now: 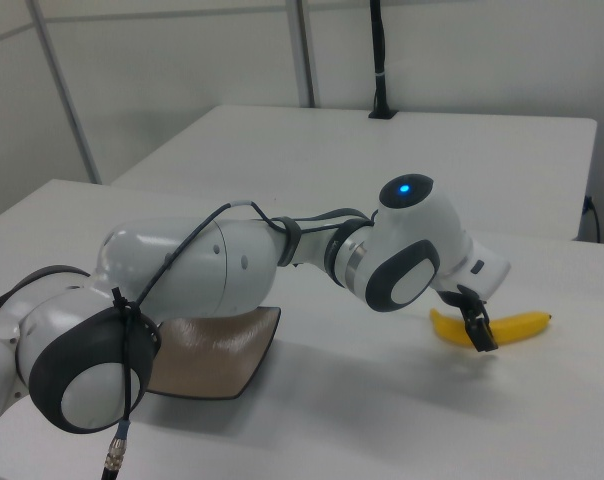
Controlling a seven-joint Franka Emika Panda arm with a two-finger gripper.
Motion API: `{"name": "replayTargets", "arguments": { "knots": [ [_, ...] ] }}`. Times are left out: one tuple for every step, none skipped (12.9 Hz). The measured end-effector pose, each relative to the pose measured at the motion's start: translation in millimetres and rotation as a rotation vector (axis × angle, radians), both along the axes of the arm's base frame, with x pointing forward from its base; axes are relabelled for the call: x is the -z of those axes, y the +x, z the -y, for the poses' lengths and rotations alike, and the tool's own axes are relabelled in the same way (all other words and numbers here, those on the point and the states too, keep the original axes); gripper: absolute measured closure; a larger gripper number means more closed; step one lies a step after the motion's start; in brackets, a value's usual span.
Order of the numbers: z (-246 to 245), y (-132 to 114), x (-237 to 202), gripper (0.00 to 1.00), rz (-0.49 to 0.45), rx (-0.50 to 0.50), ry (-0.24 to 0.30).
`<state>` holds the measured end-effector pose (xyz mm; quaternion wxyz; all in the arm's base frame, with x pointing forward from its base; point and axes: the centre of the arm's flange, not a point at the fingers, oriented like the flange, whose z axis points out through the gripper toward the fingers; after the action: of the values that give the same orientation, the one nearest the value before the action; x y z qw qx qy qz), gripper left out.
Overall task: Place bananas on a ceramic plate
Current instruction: 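Close the gripper around the middle of the yellow banana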
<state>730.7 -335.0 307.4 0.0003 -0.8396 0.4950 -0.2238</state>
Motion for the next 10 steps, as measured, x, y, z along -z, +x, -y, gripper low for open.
{"name": "replayTargets", "arguments": {
  "knots": [
    [-0.5, 0.3, -0.1, 0.05, 0.000, -0.001, 0.000],
    [-0.7, 0.4, -0.2, 0.11, 0.000, -0.001, 0.000],
    [-0.8, 0.4, -0.2, 0.28, -0.001, -0.002, -0.002],
    [-0.8, 0.4, -0.2, 0.43, -0.002, -0.004, -0.004],
    [-0.8, 0.4, -0.2, 0.50, -0.002, -0.005, -0.005],
    [-1.3, 0.6, -0.2, 0.56, -0.006, -0.010, -0.013],
    [-2.1, 1.1, -0.4, 0.66, -0.010, -0.017, -0.022],
    [-2.8, 1.5, -0.6, 0.66, -0.012, -0.020, -0.026],
    [-3.1, 1.7, -0.8, 0.66, -0.012, -0.021, -0.027],
    [-3.5, 1.9, -0.9, 0.66, -0.012, -0.022, -0.027]
  ]
}}
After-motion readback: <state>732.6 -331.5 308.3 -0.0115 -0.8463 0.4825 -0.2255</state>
